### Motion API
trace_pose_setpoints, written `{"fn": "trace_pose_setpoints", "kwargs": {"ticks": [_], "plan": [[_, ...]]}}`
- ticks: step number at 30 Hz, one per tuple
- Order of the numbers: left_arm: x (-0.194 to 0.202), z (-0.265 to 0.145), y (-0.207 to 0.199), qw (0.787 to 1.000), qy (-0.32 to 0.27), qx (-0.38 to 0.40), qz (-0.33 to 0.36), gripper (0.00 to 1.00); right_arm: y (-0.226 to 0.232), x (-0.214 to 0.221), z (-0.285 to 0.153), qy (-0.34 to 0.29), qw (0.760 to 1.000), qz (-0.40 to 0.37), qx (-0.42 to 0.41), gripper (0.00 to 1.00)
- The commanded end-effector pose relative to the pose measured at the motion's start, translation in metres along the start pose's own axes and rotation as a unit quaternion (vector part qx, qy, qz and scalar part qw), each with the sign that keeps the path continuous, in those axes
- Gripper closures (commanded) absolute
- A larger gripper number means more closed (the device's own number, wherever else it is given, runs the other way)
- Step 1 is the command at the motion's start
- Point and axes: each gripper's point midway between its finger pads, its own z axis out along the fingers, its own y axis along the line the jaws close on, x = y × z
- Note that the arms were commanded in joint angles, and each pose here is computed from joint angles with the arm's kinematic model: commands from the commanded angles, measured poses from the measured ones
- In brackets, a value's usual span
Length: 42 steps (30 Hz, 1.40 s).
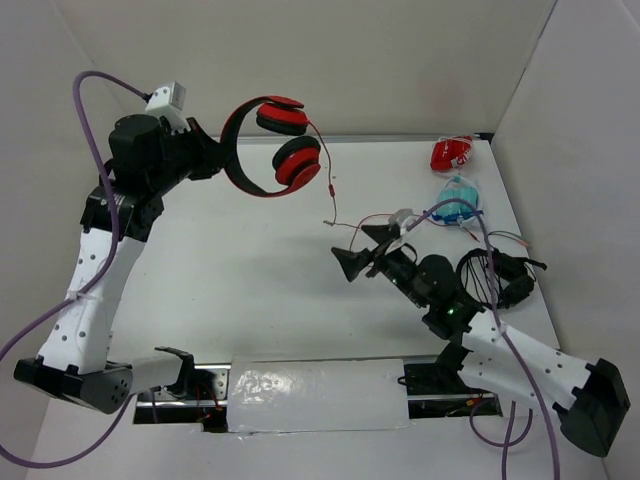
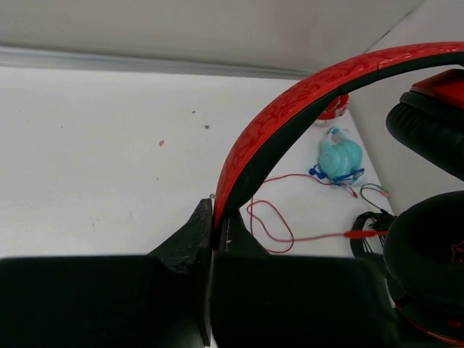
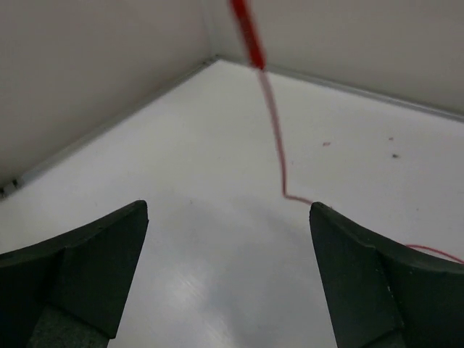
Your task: Wrap the headphones
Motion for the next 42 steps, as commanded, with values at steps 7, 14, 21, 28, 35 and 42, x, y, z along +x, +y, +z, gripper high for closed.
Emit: {"fn": "trace_pose_setpoints", "kwargs": {"ticks": [7,14,21,28,35,42], "plan": [[-0.081,-0.074,-0.077,0.983,-0.131,0.125,0.044,1.00,-0.006,-0.138,0.006,-0.052,0.996,0.026,0.064,0.00],[-0.090,-0.082,-0.078,0.983,-0.138,0.114,0.046,1.00,0.010,-0.059,0.000,-0.027,1.000,-0.016,0.003,0.00],[-0.086,-0.085,-0.080,0.983,-0.134,0.120,0.039,1.00,-0.010,-0.004,0.024,0.015,0.996,-0.077,0.040,0.00],[-0.085,-0.086,-0.085,0.982,-0.130,0.129,0.046,1.00,-0.067,0.064,0.079,0.095,0.977,-0.141,0.127,0.00],[-0.093,-0.102,-0.090,0.979,-0.146,0.132,0.053,1.00,-0.099,0.104,0.108,0.151,0.972,-0.123,0.134,0.09],[-0.107,-0.117,-0.097,0.975,-0.165,0.136,0.064,1.00,-0.101,0.119,0.121,0.206,0.966,-0.123,0.096,0.26]]}}
